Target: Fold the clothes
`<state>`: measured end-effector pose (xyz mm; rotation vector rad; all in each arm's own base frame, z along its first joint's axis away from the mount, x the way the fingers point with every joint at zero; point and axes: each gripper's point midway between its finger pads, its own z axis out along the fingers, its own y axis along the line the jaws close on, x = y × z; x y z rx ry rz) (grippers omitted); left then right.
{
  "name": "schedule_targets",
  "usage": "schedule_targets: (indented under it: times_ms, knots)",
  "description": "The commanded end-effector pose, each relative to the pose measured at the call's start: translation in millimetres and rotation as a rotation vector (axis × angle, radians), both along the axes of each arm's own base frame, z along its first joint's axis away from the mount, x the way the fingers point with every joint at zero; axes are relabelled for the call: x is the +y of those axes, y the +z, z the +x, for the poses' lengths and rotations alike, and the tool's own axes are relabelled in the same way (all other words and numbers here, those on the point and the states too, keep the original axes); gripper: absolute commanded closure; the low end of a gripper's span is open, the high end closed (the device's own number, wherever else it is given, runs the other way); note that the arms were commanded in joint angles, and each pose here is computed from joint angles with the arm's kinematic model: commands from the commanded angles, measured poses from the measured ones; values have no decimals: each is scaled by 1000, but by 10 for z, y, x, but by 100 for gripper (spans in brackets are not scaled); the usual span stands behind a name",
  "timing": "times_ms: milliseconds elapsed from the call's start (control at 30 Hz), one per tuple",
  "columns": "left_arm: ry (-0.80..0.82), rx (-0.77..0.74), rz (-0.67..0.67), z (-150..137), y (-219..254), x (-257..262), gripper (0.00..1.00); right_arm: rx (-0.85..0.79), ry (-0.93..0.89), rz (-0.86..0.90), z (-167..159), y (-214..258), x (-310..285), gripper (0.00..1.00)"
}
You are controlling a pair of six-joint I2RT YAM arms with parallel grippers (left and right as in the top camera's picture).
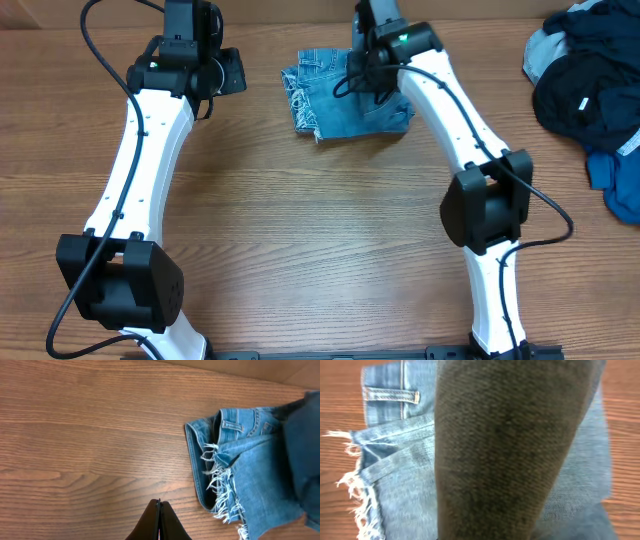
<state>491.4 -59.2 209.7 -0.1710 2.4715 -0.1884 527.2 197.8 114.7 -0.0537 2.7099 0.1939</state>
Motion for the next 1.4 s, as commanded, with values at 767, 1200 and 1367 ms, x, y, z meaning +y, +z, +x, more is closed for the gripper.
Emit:
schedule_targets:
  times_ms: [767,1200,1367]
  knots:
    - [-69,-47,14,-27,223,-55,96,-19,216,501,23,549,801,34]
    - [-64,-46,1,-28,224,-66,96,-34,156,646,268,744,56,96]
    - [-73,-45,-17,-32,227,-103,96,22,229,725,196,276,365,96]
